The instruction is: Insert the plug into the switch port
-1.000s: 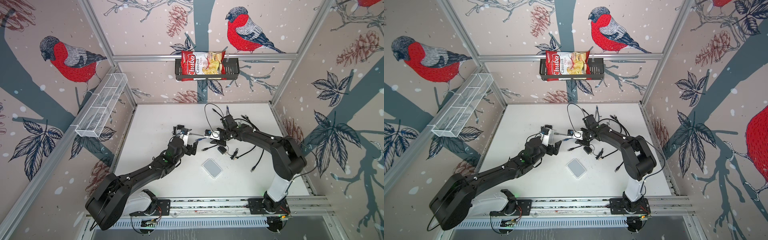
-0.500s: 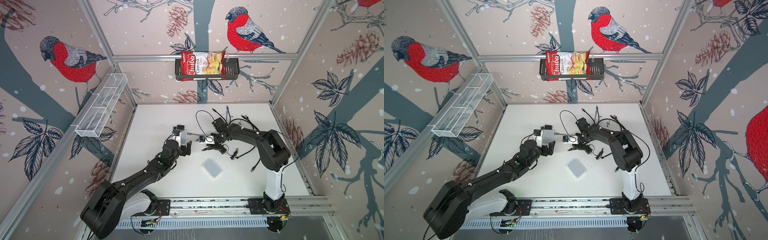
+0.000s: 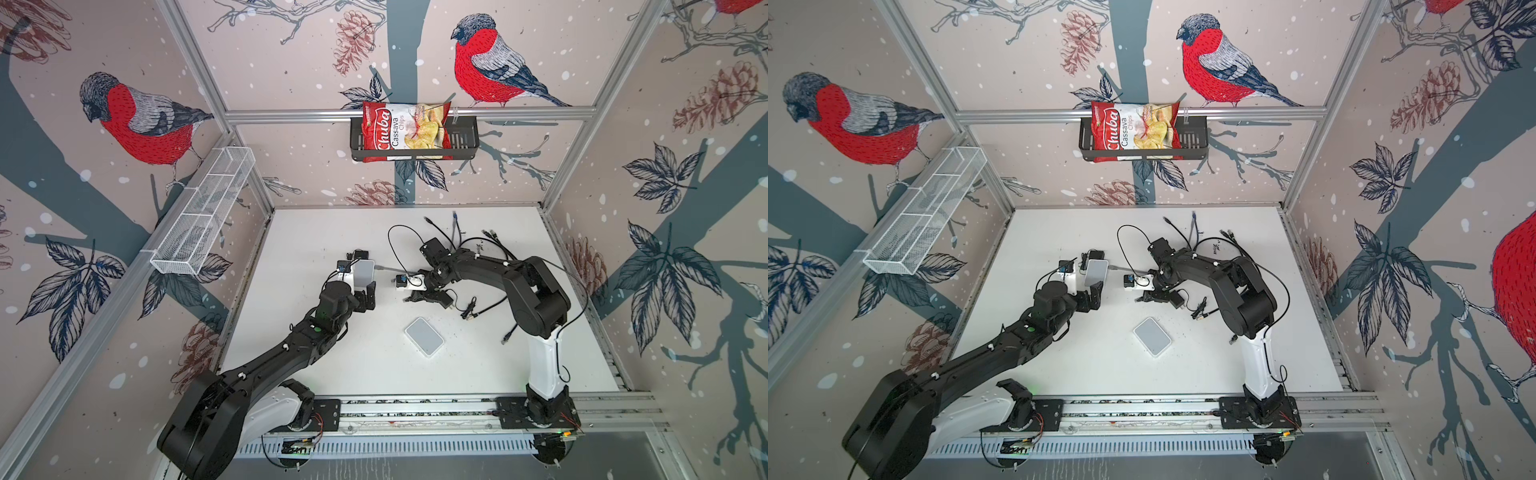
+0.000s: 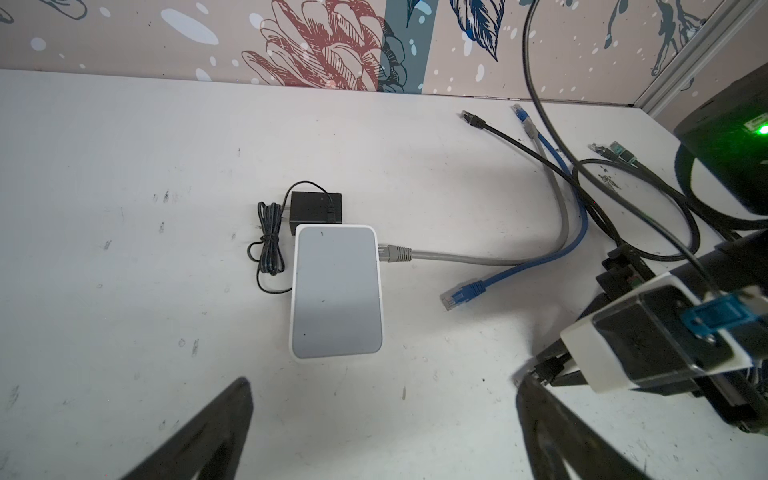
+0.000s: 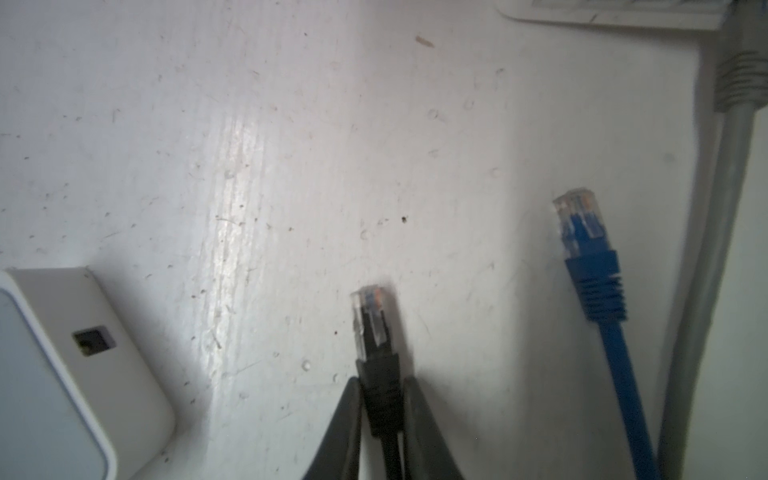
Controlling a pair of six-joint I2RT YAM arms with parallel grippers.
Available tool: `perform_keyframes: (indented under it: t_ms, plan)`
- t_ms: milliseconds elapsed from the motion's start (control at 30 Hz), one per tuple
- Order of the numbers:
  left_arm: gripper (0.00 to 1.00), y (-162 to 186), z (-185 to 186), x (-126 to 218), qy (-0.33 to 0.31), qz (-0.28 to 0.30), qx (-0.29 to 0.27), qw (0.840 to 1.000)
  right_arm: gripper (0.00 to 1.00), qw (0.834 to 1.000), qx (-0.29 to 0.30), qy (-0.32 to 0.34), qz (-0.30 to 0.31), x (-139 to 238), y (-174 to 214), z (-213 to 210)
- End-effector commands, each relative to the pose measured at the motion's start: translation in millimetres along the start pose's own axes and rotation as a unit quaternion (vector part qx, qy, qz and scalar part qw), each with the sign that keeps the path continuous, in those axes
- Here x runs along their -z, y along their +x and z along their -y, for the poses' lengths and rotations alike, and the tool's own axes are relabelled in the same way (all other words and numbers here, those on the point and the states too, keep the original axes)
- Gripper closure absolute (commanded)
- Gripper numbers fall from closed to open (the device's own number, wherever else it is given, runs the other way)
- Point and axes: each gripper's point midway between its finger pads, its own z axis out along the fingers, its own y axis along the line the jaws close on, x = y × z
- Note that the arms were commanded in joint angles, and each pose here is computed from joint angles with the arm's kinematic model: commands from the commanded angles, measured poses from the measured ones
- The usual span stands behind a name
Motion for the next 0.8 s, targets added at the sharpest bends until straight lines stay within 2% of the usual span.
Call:
perform_keyframes:
  t_ms: [0, 167, 267, 367, 633, 767]
  plan:
    - [0.02, 1, -7, -1, -0.015, 0.0, 0.002, 1.0, 0.88, 1.0, 0.001, -0.01, -0.006, -3, 2, -5]
    - [0.03, 3, -26, -4, -0.046, -0.01, 0.043, 0.998, 0.96, 1.0, 0.001, 0.014, -0.011, -5, 4, 1]
    - [0.03, 3, -35, -5, -0.055, -0.013, 0.065, 0.996, 0.98, 0.998, 0.001, 0.056, -0.009, -1, -2, 10]
    - [0.02, 4, -38, -5, -0.06, -0.021, 0.063, 0.996, 0.99, 0.994, -0.01, 0.107, -0.003, 6, -9, 22]
    - [0.03, 17, -51, -17, -0.109, -0.071, 0.048, 0.99, 0.99, 0.966, -0.092, 0.243, 0.009, 32, -21, 56]
    - [0.02, 30, -56, -29, -0.134, -0.114, 0.042, 0.984, 0.99, 0.953, -0.131, 0.273, 0.014, 39, -21, 62]
